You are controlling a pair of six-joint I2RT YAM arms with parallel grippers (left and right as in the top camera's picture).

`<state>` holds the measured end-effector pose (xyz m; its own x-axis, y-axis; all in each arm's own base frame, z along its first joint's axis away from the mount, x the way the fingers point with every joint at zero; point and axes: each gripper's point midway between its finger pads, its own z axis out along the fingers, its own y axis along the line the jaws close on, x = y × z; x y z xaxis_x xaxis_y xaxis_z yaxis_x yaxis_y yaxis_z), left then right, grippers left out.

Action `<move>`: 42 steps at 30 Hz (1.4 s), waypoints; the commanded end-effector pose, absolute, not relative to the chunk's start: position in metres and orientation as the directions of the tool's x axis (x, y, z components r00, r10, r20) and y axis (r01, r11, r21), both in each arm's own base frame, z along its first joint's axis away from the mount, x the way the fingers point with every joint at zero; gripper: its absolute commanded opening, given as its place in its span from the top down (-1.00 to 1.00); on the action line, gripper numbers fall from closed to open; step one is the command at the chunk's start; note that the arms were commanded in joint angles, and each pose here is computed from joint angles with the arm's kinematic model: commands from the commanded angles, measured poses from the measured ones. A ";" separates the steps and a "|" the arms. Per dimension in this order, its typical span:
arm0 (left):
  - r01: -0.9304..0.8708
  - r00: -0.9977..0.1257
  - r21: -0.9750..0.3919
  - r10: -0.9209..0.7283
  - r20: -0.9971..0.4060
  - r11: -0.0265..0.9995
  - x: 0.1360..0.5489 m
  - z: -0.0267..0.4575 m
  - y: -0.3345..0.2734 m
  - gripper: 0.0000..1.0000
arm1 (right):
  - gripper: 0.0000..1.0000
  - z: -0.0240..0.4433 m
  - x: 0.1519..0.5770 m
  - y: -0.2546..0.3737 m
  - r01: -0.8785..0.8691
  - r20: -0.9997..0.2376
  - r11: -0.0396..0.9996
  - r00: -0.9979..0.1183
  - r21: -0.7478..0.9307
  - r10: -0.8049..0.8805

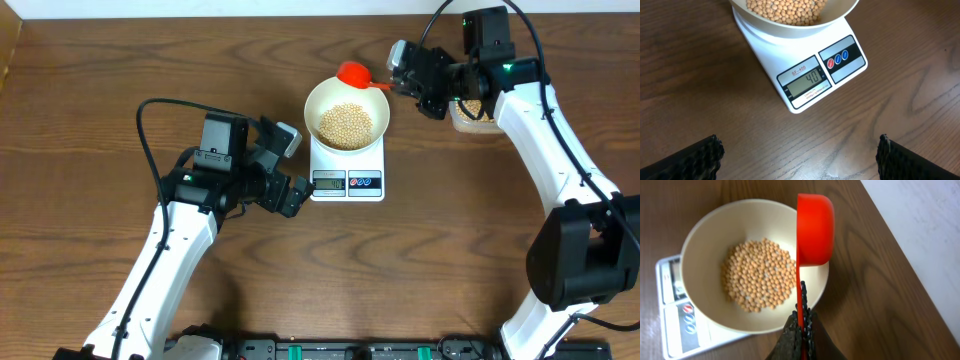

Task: Scoop item into bowl and weigh 50g on scale
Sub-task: 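Carry the scoop back and lower it into the soybean tub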

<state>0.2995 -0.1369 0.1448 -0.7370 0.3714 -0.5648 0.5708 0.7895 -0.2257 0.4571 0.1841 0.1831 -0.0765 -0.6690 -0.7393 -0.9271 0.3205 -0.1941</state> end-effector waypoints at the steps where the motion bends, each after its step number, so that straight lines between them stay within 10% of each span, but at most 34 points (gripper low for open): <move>1: 0.573 -0.737 -0.220 0.378 -0.561 0.790 0.299 0.143 -0.136 -0.99 | 0.98 0.223 0.455 0.186 -0.916 -0.831 0.388 -0.140 -0.097 -0.539; 15: 0.573 -0.737 -0.220 0.378 -0.561 0.790 0.299 0.143 -0.136 -0.99 | 0.98 0.266 0.479 0.050 -0.510 -0.780 0.735 -0.625 0.447 0.040; 30: 0.573 -0.737 -0.220 0.378 -0.561 0.790 0.299 0.143 -0.136 -0.99 | 0.97 0.197 0.436 -0.049 -0.127 -0.546 0.966 -0.838 0.225 0.017; 42: 0.573 -0.737 -0.220 0.378 -0.561 0.790 0.299 0.143 -0.136 -0.99 | 0.98 0.165 0.429 -0.042 -0.186 -0.457 0.976 -0.882 0.110 -0.117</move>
